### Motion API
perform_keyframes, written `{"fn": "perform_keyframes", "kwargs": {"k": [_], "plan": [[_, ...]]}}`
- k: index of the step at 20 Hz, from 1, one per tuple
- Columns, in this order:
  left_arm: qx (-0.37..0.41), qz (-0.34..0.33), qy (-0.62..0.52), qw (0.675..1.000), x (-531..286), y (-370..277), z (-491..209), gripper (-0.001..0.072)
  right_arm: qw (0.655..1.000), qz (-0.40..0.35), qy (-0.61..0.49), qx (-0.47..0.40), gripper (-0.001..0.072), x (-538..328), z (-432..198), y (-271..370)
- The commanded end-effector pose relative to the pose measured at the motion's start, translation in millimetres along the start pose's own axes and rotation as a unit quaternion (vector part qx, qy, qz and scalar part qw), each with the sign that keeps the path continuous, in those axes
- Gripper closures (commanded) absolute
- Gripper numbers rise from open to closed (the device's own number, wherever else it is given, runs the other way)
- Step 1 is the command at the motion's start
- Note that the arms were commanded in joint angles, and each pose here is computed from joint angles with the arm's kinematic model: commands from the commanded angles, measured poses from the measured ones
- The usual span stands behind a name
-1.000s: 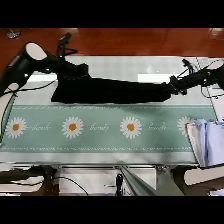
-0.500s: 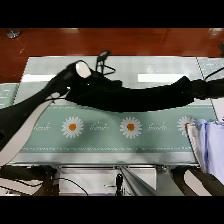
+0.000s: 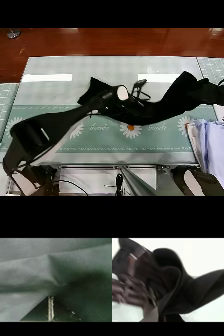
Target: Fold the shirts.
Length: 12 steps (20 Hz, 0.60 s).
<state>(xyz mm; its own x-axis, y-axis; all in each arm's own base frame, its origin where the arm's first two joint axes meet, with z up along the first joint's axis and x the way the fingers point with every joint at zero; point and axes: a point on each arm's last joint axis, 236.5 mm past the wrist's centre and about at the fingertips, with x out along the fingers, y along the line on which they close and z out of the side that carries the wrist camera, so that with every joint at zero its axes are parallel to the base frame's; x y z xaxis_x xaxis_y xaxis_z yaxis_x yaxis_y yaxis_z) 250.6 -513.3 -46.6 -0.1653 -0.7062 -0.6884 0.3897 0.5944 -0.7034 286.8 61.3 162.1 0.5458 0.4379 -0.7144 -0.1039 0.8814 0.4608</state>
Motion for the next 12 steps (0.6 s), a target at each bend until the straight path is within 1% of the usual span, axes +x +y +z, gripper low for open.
{"fn": "perform_keyframes", "kwargs": {"k": [1,3,5,7,9,10,12], "plan": [[0.030,-0.021,0.044,0.998,14,-26,-25,0.0684,1.000,0.007,-0.006,0.002,0.0688,-2,1,5],[0.033,-0.028,0.002,0.999,-17,-24,12,0.0685,1.000,0.012,-0.005,0.003,0.0688,-2,1,7],[0.002,-0.027,-0.058,0.998,-71,-2,60,0.0685,1.000,0.028,-0.006,0.005,0.0688,-2,1,15],[-0.033,-0.021,-0.111,0.993,-143,34,97,0.0685,0.999,0.044,0.005,-0.006,0.0688,5,-1,28],[-0.055,-0.006,-0.169,0.984,-229,69,120,0.0685,0.997,0.072,0.033,-0.022,0.0688,27,-8,51],[-0.059,0.009,-0.200,0.978,-273,83,125,0.0685,0.995,0.084,0.040,-0.027,0.0688,40,-8,63],[-0.056,0.095,-0.259,0.960,-368,126,117,0.0684,0.992,0.105,0.059,-0.033,0.0688,72,-5,88]]}}
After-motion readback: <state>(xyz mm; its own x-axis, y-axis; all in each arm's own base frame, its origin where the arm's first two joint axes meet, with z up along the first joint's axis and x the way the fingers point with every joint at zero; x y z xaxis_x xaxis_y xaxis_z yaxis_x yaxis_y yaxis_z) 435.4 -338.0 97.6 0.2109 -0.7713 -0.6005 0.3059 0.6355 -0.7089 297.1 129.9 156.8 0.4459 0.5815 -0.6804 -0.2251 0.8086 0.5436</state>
